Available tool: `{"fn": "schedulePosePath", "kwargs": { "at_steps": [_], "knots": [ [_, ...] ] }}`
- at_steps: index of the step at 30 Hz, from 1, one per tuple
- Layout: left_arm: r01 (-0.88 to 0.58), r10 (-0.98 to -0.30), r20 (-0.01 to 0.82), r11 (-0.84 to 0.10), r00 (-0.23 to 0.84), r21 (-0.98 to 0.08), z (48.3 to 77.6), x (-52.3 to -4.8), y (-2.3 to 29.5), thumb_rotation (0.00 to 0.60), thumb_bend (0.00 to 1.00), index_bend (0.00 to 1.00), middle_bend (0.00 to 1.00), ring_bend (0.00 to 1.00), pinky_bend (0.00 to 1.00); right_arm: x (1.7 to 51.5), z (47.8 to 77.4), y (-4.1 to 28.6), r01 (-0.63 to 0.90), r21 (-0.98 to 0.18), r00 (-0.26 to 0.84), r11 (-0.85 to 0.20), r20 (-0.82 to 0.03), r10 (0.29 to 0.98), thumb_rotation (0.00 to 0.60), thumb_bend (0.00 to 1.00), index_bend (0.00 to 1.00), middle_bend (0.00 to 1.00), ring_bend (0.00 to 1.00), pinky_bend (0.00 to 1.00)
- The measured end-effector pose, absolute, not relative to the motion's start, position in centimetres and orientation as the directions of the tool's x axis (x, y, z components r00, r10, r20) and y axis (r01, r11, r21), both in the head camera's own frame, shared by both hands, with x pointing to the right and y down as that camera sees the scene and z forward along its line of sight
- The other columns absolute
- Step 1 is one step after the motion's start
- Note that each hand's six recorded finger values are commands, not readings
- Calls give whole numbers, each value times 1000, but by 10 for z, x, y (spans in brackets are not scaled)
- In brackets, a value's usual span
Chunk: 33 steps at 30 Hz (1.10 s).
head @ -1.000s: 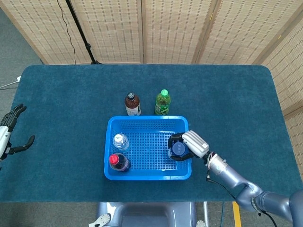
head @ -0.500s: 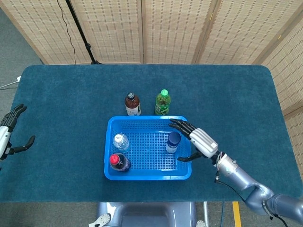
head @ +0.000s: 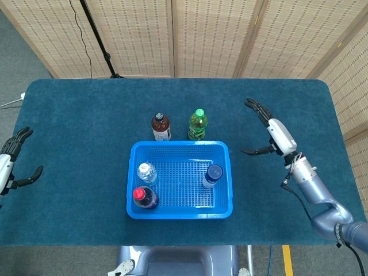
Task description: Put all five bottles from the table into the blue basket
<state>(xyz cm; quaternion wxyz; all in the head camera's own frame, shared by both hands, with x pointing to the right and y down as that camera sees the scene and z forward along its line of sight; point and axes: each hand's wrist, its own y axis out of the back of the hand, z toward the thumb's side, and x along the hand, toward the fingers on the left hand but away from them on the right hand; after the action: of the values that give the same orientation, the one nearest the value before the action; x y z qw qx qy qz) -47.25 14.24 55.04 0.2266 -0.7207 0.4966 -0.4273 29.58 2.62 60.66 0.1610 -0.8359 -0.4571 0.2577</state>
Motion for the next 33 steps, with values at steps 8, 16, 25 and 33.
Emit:
{"fn": "schedulePosePath", "kwargs": {
  "at_steps": [8,16,25,33],
  "knots": [
    [-503,-907,400,-410,134,-761,555,-470,141,600,369,0,0,0,0,278,656,-3,667,-431,460,-608,-403,791,600,0,0,0,0,0],
    [-493,-904,413,-409,108,-768,559,-474,139,600,370,0,0,0,0,233,690,-11,643,-373,506,-669,-448,737,600,0,0,0,0,0],
    [-480,-898,430,-418,91,-771,567,-475,135,600,369,0,0,0,0,191,717,-17,632,-350,510,-691,-484,711,600,0,0,0,0,0],
    [-480,-899,432,-414,78,-773,568,-477,134,600,369,0,0,0,0,179,735,-27,653,-367,457,-663,-507,731,600,0,2,8,0,0]
  ]
}}
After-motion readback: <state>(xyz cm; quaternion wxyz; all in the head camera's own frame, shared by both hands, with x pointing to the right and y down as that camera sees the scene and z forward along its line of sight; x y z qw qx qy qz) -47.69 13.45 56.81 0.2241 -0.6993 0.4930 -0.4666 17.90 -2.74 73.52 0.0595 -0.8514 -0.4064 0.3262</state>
